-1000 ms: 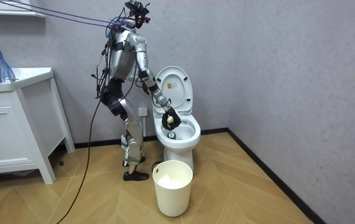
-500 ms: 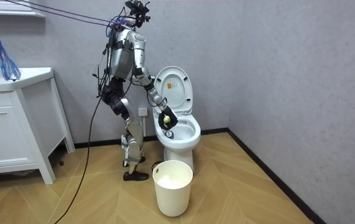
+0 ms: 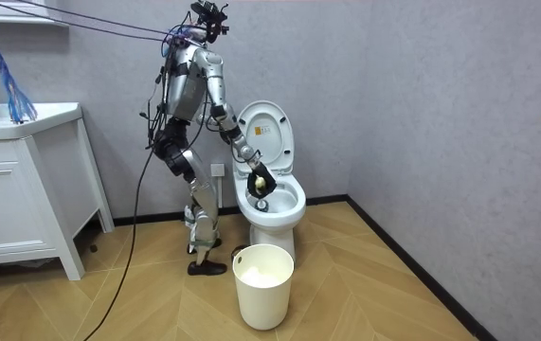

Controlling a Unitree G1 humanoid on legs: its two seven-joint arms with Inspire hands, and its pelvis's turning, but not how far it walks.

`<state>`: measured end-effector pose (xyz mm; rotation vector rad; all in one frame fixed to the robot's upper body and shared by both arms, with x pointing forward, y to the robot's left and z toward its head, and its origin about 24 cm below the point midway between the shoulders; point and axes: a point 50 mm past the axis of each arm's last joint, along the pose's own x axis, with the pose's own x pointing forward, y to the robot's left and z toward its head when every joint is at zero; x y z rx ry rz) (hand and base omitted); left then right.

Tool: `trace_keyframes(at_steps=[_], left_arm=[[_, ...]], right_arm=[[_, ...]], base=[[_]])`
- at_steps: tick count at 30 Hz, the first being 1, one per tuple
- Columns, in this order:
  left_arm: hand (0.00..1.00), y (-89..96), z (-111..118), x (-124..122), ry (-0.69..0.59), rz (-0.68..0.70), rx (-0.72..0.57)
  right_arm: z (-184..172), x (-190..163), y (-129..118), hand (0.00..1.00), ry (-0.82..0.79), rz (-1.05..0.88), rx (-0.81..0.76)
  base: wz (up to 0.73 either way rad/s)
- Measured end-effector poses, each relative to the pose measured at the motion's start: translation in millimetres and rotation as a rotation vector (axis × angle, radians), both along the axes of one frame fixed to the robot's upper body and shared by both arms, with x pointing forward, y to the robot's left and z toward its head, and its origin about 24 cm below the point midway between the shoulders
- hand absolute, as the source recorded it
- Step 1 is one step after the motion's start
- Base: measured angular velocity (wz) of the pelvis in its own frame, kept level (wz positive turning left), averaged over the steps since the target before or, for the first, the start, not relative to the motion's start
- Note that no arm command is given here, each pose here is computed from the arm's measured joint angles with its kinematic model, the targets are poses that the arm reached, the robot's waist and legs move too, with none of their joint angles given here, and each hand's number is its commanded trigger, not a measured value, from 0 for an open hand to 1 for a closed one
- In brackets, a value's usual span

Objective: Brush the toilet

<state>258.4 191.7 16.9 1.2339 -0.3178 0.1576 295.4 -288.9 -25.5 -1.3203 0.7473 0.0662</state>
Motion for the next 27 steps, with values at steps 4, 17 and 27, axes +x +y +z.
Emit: trace_keyframes(at_steps=[4, 17, 27], left_arm=[[0.0, 2.6, 4, 0, -0.017, 0.009, 0.011], [0.0, 9.8, 9, 5, -0.022, 0.027, 0.078], [0.0, 9.3, 2, 6, 0.045, 0.01, 0.149]], right_arm=[[8, 5, -5, 1.0, -0.05, -0.059, 0.066], [11, 4, -12, 1.0, -0.118, -0.191, 0.215], [12, 4, -14, 1.0, -0.075, -0.074, 0.059]], base=[[-0.05], [-0.01], [0.02]])
